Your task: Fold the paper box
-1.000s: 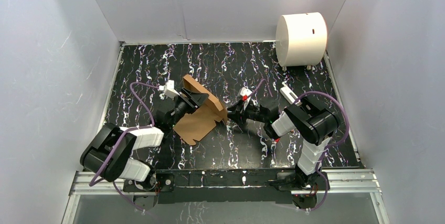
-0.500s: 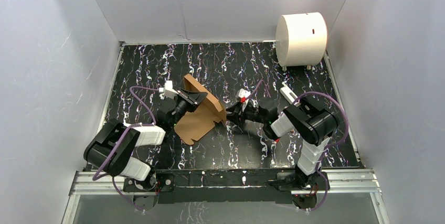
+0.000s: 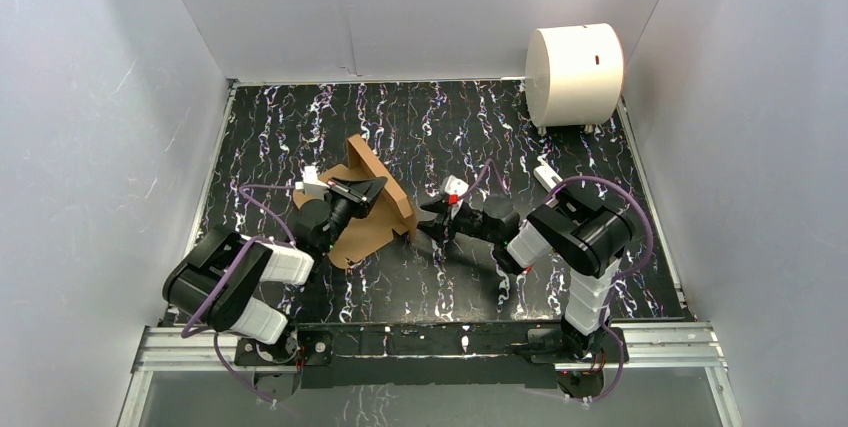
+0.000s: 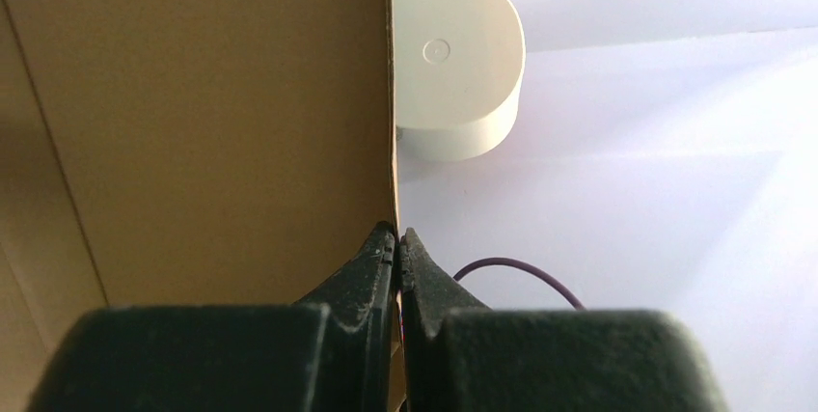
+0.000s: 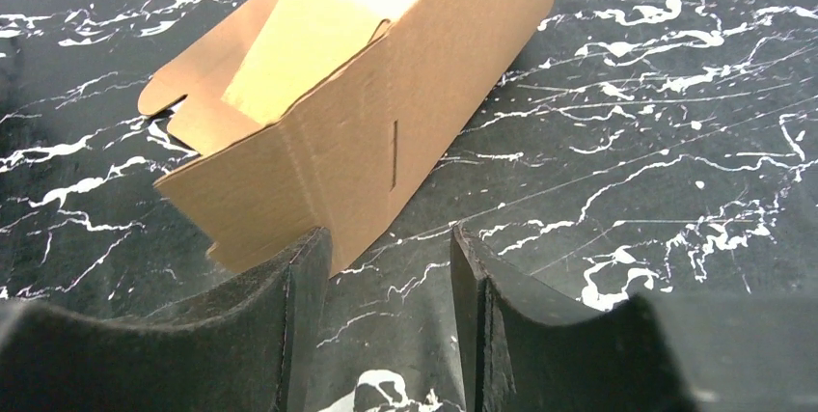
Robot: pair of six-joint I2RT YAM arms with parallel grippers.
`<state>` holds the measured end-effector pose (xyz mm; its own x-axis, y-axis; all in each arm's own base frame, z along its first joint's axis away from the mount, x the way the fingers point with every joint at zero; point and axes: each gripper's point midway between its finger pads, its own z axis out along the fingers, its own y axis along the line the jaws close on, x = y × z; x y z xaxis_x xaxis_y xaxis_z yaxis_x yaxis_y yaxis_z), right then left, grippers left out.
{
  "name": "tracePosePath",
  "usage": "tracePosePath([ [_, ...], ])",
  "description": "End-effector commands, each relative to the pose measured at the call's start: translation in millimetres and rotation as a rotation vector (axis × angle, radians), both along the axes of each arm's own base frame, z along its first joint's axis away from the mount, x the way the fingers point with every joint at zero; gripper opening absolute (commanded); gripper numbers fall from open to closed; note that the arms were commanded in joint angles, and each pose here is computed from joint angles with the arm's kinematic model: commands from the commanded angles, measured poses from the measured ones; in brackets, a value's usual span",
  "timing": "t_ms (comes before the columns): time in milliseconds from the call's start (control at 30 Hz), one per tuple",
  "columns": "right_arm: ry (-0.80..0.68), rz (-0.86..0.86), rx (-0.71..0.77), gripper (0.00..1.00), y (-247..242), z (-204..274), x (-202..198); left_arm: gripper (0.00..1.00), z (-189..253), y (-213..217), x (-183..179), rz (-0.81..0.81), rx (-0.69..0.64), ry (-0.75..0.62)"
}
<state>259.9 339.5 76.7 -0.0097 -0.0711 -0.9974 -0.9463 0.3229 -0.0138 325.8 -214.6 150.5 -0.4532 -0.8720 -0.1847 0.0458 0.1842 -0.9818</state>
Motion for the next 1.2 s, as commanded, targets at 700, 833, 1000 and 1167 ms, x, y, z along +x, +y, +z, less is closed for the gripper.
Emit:
tracePosePath([
  [700,-0.115,0.02,0.074,0.62,3,28,-30,0.0,5,5,-13,0.047,-0.052,-0.021],
  [833,-0.121,0.048,0.084,0.64,13,35,-35,0.0,3,2,-13,0.033,-0.042,-0.018],
  [1000,-0.136,-0.004,0.103,0.68,31,40,-25,0.0,-3,0,-15,0.022,-0.047,0.004],
  [1167,-0.139,-0.09,0.148,0.68,39,45,-9,0.0,-2,2,-17,0.023,-0.05,0.001],
])
